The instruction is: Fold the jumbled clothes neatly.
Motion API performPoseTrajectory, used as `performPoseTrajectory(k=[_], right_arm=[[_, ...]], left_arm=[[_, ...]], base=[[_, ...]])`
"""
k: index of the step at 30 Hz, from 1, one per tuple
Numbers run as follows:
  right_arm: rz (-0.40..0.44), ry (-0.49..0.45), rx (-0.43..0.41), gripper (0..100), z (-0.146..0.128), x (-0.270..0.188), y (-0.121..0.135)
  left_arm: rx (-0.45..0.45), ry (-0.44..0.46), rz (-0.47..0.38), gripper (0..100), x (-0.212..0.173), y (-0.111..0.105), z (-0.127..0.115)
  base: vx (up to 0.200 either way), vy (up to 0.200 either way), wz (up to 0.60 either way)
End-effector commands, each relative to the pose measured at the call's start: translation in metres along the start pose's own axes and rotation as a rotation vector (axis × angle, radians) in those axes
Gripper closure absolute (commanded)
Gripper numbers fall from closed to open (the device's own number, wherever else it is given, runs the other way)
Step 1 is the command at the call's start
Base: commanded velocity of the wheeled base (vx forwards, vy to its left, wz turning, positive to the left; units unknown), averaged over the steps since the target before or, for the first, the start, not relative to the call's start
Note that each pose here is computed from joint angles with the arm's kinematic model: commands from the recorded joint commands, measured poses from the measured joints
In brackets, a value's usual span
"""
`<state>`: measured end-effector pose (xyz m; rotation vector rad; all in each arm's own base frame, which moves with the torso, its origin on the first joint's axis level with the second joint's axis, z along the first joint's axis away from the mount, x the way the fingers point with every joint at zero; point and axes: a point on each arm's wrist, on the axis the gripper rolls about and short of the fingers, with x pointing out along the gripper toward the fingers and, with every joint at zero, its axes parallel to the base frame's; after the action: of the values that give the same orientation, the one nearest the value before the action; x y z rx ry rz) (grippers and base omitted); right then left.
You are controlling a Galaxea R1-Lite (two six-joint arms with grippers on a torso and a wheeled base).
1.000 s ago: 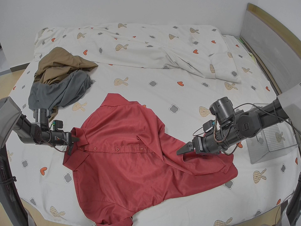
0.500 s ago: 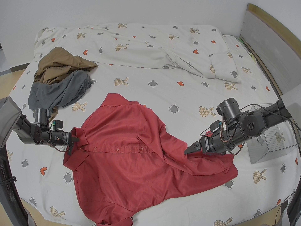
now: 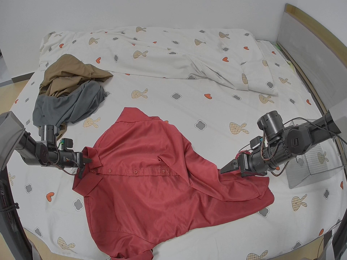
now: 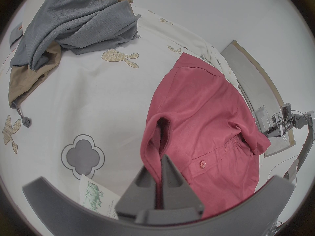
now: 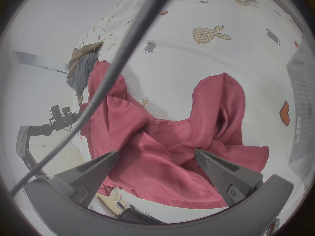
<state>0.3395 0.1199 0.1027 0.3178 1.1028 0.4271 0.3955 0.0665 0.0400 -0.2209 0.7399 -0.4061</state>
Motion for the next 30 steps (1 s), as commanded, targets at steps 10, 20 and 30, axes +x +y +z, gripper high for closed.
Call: performPoseTrajectory(k=[10,20,30], right_arm=[[-0.016,0.004,-0.024,0,-0.002,0.009,0.007],[0.003,0.043,-0.075,0,-0.008,0.03,0.027],[-0.002,0.029,-0.062,100,-0.005,0.025,0.022]], left_arm=[[0.0,0.0,0.0,100,0.0,0.0,0.0],[0.003,-0.004,0.0,100,0.0,0.0,0.001],[0.003,-0.004,0.0,100,0.0,0.0,0.001]], base=[[0.0,0.0,0.0],[0.0,0.0,0.0],[0.0,0.0,0.0]])
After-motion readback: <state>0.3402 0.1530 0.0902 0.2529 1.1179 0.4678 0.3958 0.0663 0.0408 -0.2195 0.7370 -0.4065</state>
